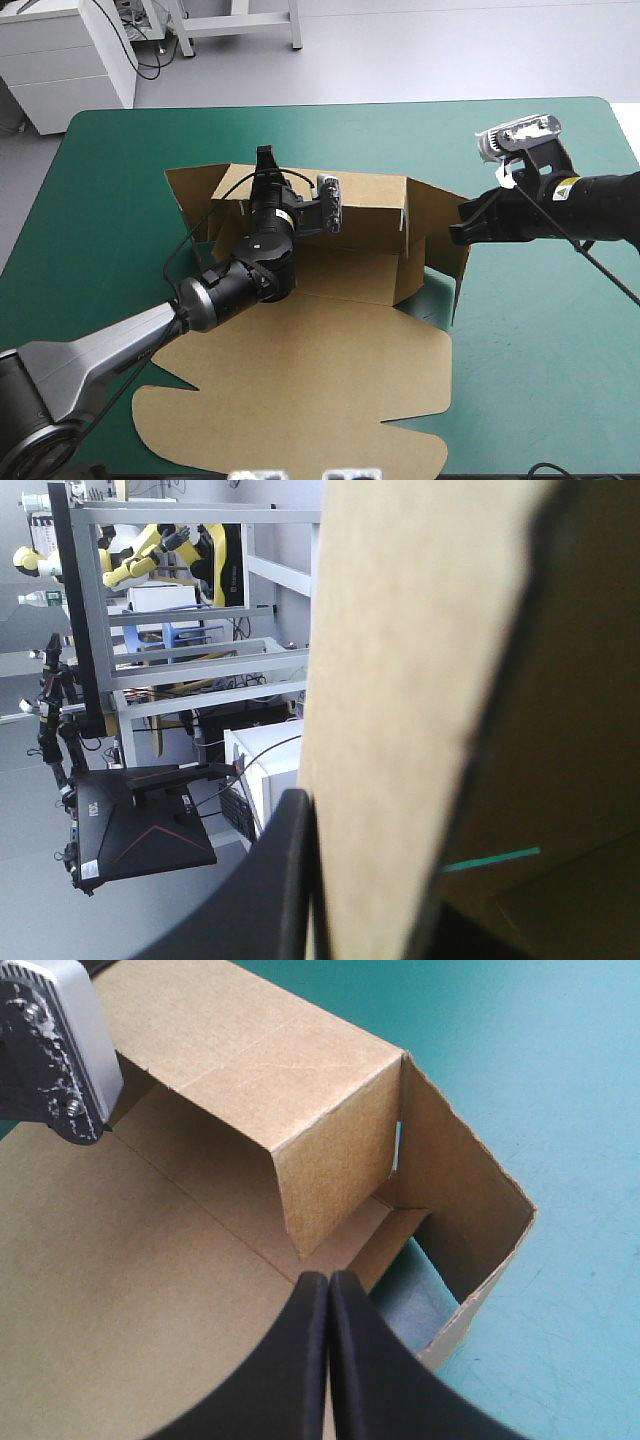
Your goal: Fold the box
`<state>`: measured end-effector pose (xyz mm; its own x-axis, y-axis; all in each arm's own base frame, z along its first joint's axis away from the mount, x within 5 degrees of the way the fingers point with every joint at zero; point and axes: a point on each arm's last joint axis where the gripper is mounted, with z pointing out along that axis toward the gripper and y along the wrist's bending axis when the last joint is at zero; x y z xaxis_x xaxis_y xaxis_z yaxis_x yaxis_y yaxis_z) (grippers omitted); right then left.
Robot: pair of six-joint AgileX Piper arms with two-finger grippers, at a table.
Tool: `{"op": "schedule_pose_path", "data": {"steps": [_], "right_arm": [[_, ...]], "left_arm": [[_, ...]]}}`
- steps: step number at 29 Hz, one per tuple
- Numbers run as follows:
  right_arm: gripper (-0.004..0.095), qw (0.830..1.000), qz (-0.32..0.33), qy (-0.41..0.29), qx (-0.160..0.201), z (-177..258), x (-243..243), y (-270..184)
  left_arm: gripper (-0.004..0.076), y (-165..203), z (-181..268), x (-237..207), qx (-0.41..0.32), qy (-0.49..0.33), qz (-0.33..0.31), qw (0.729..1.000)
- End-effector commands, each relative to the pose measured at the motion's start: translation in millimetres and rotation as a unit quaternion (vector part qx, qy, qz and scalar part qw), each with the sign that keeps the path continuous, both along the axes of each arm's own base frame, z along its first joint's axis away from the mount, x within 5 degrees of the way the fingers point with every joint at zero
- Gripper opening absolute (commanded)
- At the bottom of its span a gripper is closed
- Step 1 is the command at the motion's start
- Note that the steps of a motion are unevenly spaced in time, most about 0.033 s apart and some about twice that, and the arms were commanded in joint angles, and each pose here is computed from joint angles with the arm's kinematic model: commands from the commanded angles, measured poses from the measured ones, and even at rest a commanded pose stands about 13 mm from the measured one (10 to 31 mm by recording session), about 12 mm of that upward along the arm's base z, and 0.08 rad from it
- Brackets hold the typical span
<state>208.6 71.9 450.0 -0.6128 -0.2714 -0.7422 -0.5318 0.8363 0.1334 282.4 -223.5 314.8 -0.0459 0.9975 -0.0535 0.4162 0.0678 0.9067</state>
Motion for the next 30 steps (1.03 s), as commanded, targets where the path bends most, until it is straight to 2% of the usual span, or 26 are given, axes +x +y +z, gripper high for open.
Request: {"op": "schedule_pose_path", "data": {"steps": [1, 3, 10, 14, 17, 21, 25, 30], "right_arm": [[-0.0019, 0.998, -0.021, -0.055, 0.032, 19, -3, -1], [-0.0019, 0.997, -0.042, -0.055, 0.035, 19, 7, -2], [-0.0019, 0.998, -0.054, -0.021, 0.025, 16, 56, 5], [-0.0018, 0.997, -0.071, 0.012, 0.007, 11, 91, 8], [-0.0018, 0.995, -0.086, 0.045, -0.003, 1, 118, 11], [-0.0019, 0.991, -0.106, 0.082, 0.002, -19, 148, 16], [-0.0019, 0.985, -0.117, 0.129, -0.002, -46, 166, 19], [-0.0019, 0.983, -0.117, 0.141, -0.004, -53, 168, 20]], "left_arm": [[0.0015, 9, 19, -4, -0.026, -0.012, 0.029, 0.999], [0.0015, 8, 19, -4, -0.027, -0.011, 0.028, 0.999], [0.0015, 8, 19, -4, -0.028, -0.01, 0.027, 0.999], [0.0015, 7, 20, -5, -0.034, -0.011, 0.021, 0.999], [0.0015, 7, 20, -5, -0.034, -0.011, 0.02, 0.999], [0.0015, 7, 20, -5, -0.035, -0.011, 0.019, 0.999], [0.0015, 7, 20, -5, -0.033, -0.011, 0.016, 0.999], [0.0015, 6, 20, -5, -0.035, -0.01, 0.015, 0.999]]}}
